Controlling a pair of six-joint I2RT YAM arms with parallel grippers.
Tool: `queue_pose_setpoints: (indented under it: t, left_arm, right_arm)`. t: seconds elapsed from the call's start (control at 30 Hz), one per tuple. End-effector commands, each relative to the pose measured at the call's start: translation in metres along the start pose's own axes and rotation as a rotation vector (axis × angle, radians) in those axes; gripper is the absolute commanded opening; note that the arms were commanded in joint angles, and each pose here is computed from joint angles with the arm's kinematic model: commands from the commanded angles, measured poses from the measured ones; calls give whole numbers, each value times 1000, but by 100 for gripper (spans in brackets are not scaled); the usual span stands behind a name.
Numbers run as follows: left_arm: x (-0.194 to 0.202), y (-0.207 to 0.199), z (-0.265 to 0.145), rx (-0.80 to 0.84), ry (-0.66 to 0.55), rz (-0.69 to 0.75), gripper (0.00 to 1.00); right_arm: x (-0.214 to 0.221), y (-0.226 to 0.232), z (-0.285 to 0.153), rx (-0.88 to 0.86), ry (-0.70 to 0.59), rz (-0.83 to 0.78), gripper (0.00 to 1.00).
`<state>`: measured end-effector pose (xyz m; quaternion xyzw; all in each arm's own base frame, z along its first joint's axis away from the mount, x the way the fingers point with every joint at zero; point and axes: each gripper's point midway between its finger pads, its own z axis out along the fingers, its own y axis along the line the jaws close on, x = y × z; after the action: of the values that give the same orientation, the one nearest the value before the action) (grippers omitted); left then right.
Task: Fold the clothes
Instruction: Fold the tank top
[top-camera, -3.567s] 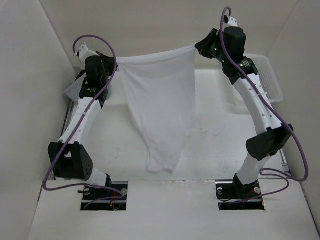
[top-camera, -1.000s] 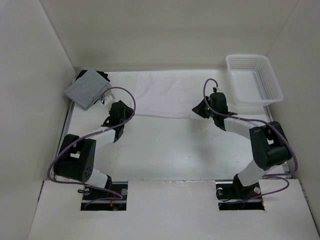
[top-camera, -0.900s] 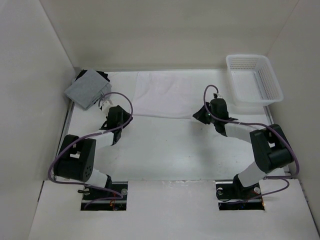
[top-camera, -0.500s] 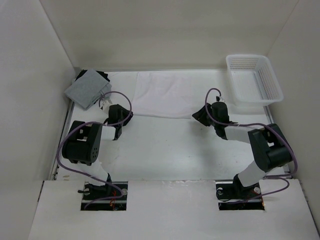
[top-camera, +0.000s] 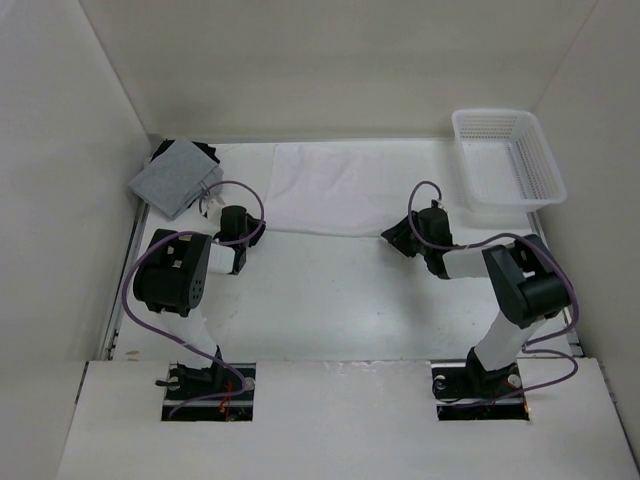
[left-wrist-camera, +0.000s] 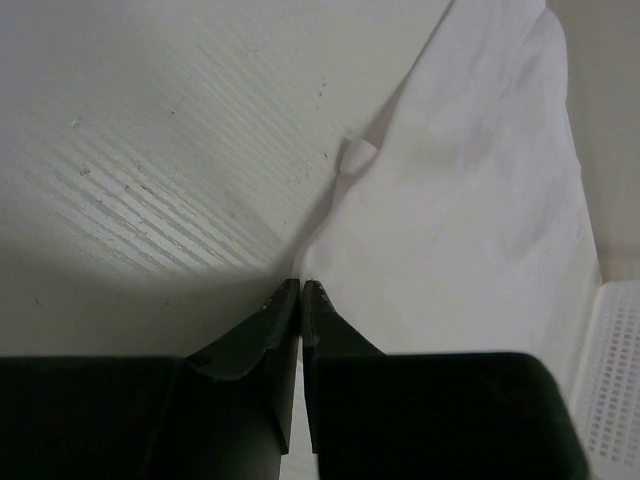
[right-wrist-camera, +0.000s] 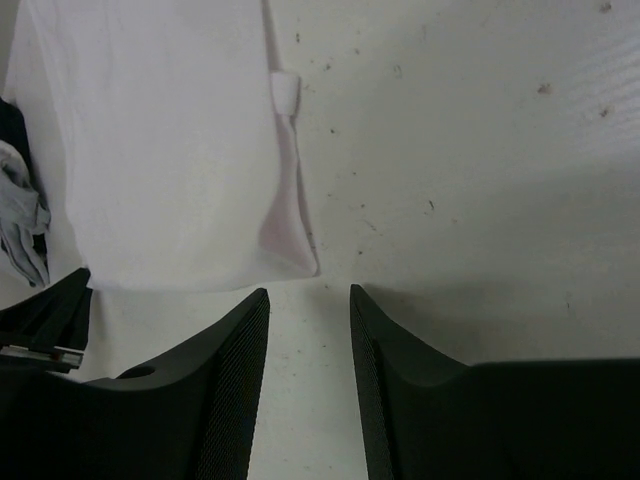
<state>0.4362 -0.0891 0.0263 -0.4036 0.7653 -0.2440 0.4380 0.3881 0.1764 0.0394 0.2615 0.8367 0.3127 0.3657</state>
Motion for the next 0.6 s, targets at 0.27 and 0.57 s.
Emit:
queue_pose_setpoints:
  t: [0.27, 0.57]
  left_arm:
    - [-3, 3, -5, 13, -15, -31, 3]
    - [4, 4, -3, 15, -5, -34, 3]
  right_arm:
    - [-4, 16, 20, -17, 5, 74, 35]
    - [3, 16, 23, -19, 62, 96, 33]
